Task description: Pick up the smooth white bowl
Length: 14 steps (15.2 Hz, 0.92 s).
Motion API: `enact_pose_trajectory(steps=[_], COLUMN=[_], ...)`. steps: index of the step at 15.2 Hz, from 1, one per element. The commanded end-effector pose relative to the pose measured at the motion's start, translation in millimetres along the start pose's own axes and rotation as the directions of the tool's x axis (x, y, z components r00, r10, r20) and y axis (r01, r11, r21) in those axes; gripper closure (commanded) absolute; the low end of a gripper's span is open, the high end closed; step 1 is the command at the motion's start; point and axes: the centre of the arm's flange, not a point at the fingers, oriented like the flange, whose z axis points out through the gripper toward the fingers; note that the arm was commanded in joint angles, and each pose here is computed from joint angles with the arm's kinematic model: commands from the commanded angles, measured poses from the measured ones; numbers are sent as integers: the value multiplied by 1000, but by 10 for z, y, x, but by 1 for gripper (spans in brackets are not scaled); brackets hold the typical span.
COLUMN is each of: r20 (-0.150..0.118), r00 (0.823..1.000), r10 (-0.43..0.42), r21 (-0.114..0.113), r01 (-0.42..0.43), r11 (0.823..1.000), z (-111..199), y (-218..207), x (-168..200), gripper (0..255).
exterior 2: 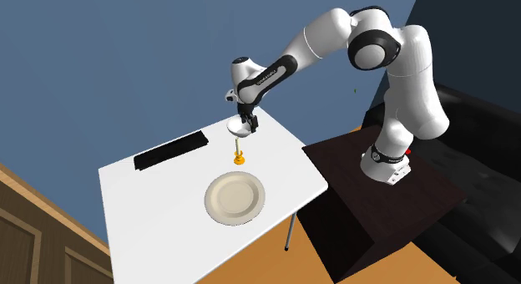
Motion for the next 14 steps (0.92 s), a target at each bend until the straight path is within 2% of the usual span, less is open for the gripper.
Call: enact_pose_trajectory(steps=[1, 4, 5, 14], r20=[0, 0, 0, 0], r00=[1000, 1000, 1000, 1000], r10=[0, 0, 0, 0], r21=[0, 0, 0, 0], r01=[0, 0, 0, 0], r11=[1000, 1000, 1000, 1000], z=[111, 141, 141, 141], y=[2, 3, 3, 3], x=[-4, -3, -4, -3], gripper=[0, 0, 255, 255])
